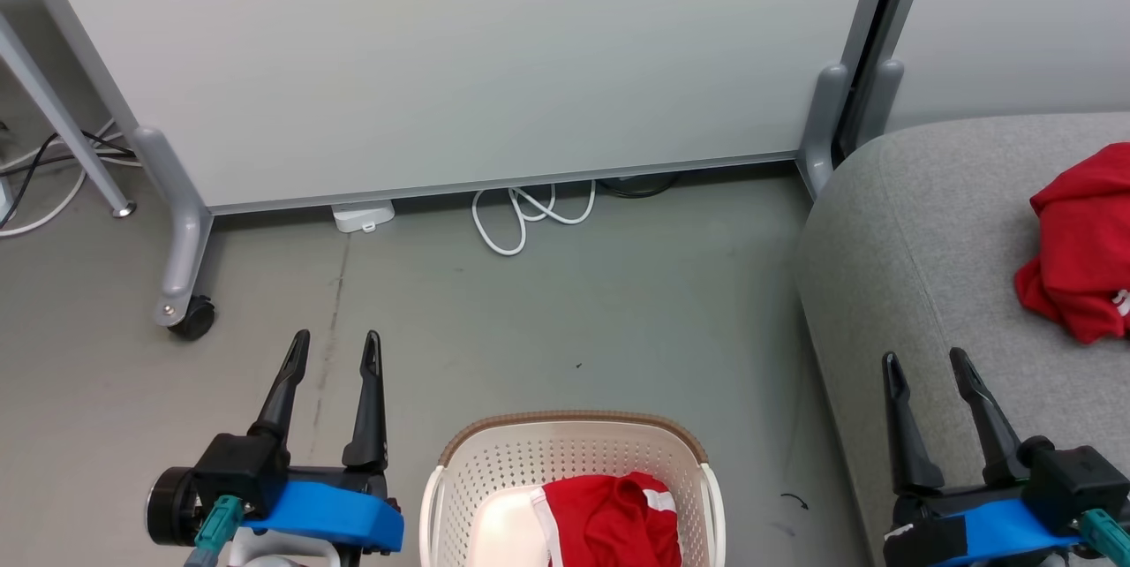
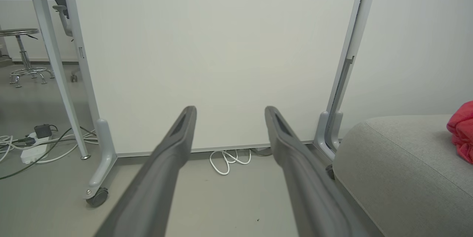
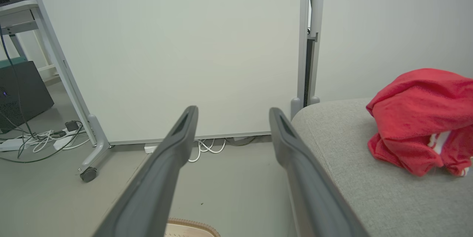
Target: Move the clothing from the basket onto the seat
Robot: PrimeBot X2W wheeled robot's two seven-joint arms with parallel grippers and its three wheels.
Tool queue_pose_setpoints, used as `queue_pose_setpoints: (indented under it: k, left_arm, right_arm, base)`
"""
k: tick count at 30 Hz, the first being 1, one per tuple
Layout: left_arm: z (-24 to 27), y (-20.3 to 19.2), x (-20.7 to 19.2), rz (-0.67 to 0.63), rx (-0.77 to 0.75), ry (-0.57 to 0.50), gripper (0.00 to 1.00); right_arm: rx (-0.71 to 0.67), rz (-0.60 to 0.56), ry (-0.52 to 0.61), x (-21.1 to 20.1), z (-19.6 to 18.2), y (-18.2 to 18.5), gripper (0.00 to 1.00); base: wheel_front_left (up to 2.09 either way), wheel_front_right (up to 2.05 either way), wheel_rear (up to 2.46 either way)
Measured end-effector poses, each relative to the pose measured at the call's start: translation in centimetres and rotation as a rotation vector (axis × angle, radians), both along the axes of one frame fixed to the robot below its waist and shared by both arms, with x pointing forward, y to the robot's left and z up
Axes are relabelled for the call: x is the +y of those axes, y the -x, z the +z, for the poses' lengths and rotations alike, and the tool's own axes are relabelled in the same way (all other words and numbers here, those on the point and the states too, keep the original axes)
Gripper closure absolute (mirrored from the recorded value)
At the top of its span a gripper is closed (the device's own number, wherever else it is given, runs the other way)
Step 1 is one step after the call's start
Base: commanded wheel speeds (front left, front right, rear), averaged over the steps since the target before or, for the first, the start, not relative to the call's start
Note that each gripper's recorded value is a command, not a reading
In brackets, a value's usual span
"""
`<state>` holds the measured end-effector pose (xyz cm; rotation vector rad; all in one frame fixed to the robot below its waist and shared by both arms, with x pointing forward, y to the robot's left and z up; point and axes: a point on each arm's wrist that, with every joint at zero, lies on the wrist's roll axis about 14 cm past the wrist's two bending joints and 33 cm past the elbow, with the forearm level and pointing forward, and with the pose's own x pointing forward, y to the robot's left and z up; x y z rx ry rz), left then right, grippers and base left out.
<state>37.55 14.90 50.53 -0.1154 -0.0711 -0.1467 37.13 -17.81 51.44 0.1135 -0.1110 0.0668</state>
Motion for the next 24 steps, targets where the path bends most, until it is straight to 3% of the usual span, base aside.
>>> queue_pose_setpoints:
  k: [11,24]
  left_arm:
    - [-0.4,-0.3,-1.3,-0.042,0.014,-0.012,0.0]
    - [-4.3,-2.3,-10.0,-0.342,0.138,-0.102,0.0]
  right_arm:
    - [-0.006,-0.004,-0.005,-0.1,0.2,0.1,0.0]
    - [-0.074,-0.022,0.024,-0.7,2.5,-2.2,0.0]
  base:
    - [0.0,0.0,0.0]
    - [0.0,0.0,0.0]
